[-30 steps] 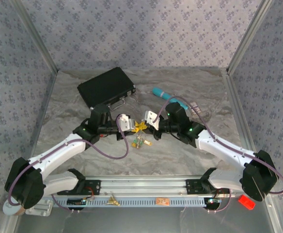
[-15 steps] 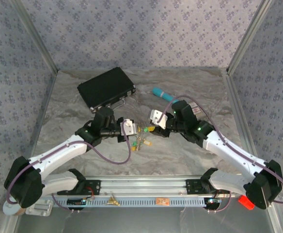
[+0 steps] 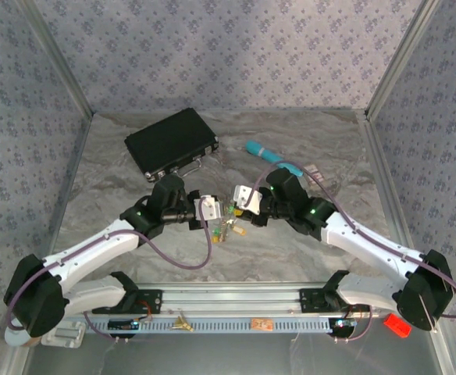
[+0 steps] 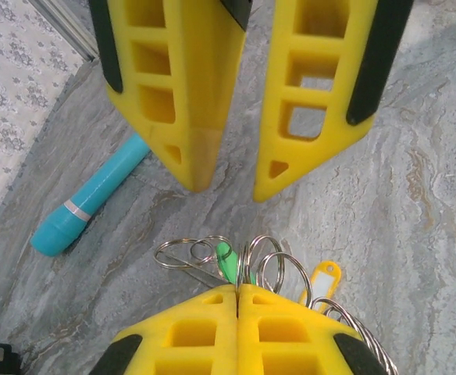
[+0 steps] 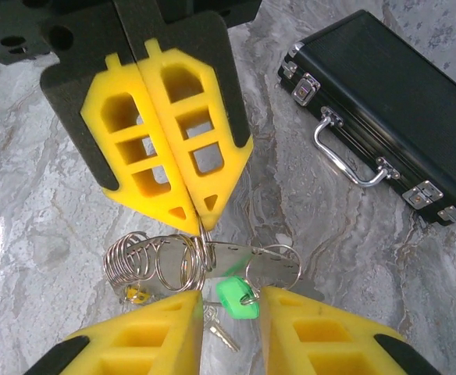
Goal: Put the keys on the keyring
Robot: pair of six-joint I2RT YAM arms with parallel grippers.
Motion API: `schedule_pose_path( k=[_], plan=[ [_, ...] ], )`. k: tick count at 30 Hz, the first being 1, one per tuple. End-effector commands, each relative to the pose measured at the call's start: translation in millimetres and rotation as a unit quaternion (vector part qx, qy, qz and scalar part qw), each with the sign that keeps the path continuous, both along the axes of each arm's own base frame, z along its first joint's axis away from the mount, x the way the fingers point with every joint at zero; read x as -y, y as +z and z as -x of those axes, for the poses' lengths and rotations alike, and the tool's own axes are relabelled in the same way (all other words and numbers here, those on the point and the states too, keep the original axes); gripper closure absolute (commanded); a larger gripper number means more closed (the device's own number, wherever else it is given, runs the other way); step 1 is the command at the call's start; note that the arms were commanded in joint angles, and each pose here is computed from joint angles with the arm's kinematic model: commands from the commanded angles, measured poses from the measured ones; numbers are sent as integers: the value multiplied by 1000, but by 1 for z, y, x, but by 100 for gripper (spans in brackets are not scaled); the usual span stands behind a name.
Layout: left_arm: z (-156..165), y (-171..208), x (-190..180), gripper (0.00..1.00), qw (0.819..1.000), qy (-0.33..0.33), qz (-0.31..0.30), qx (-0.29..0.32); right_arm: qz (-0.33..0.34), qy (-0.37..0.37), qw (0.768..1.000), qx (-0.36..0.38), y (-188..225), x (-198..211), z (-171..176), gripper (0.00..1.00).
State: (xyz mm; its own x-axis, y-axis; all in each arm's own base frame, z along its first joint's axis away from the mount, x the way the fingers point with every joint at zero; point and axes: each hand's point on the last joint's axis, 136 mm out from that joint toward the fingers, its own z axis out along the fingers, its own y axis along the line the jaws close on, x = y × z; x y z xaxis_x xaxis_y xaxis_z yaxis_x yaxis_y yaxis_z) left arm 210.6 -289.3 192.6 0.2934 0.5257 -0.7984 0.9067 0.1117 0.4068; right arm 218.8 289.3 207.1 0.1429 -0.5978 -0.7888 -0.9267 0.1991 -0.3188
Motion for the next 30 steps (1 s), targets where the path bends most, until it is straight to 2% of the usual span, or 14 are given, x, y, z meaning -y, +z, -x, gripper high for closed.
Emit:
schedule_pose_path(
  k=[1,5,15,30],
  plan=[
    [5,12,1,100,1000,-1,19,-4,-20,-11,1000,16,7,3,-4,75],
    [5,13,2,100,999,1,33,-5,-13,-33,999,32,5,10,-10,76],
    [7,11,3,100,999,-1,37,-12,1,-65,997,37,-14,4,-21,66],
    [5,13,4,100,999,3,45,-13,-8,-22,1000,15,-18,-10,0,58]
  ],
)
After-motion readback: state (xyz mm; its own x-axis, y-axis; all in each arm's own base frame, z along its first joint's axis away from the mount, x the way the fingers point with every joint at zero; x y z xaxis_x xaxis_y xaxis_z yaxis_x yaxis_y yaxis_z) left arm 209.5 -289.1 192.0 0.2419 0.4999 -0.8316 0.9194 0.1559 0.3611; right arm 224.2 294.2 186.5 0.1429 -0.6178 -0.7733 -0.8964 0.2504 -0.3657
